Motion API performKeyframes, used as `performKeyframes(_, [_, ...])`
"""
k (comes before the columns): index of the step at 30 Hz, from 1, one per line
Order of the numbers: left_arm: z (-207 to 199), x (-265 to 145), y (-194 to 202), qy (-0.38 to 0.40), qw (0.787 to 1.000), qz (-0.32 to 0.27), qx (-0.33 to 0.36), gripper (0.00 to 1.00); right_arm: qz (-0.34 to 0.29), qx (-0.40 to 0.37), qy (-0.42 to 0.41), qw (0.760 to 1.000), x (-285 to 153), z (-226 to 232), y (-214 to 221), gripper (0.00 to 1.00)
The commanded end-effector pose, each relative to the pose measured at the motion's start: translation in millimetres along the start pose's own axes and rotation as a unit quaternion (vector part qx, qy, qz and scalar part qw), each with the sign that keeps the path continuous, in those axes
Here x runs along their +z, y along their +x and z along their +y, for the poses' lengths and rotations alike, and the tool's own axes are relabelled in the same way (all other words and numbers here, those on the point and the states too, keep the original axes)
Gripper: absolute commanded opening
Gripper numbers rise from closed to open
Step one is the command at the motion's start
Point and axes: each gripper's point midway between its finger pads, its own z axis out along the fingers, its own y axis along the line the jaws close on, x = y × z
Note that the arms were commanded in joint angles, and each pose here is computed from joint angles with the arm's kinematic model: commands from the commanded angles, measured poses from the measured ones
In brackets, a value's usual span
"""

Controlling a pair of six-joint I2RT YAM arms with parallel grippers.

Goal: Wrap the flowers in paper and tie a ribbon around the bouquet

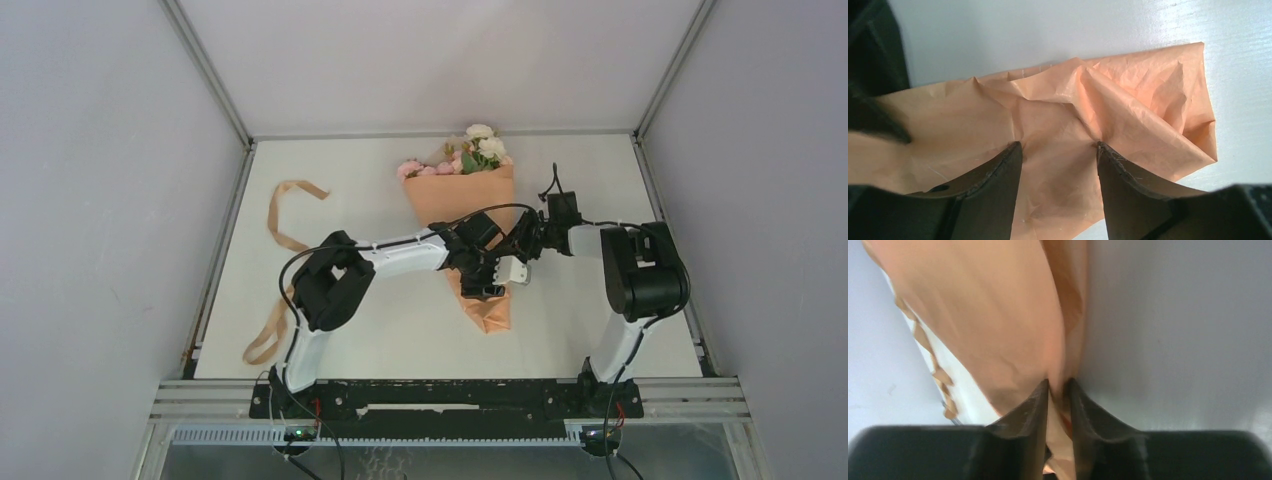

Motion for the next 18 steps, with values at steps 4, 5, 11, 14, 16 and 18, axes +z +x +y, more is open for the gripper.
performKeyframes(4, [-10,-21,-1,0.015,1.0,0.019,-0.017,0.62,0.011,0.014,-0.023,1.0,3,1,19,0.0])
performKeyframes(5, [-14,-27,-12,0.021,0.999,0.009,-0.022,0.61,0.007,0.015,-0.028,0.999,2,2,20,0.0])
performKeyframes(11, [-50,-23,-34,0.075,0.996,-0.013,-0.043,0.56,-0.028,0.034,-0.056,0.997,-5,8,21,0.0])
performKeyframes(14, [-72,-7,-9,0.091,0.995,0.019,-0.034,0.53,-0.047,0.033,-0.063,0.996,-12,11,18,0.0])
performKeyframes(16, [-89,0,7,0.107,0.993,0.04,-0.025,0.52,-0.054,0.033,-0.064,0.996,-14,10,17,0.0])
performKeyframes(18, [-104,0,12,0.117,0.992,0.054,-0.008,0.51,-0.061,0.035,-0.068,0.995,-15,10,16,0.0])
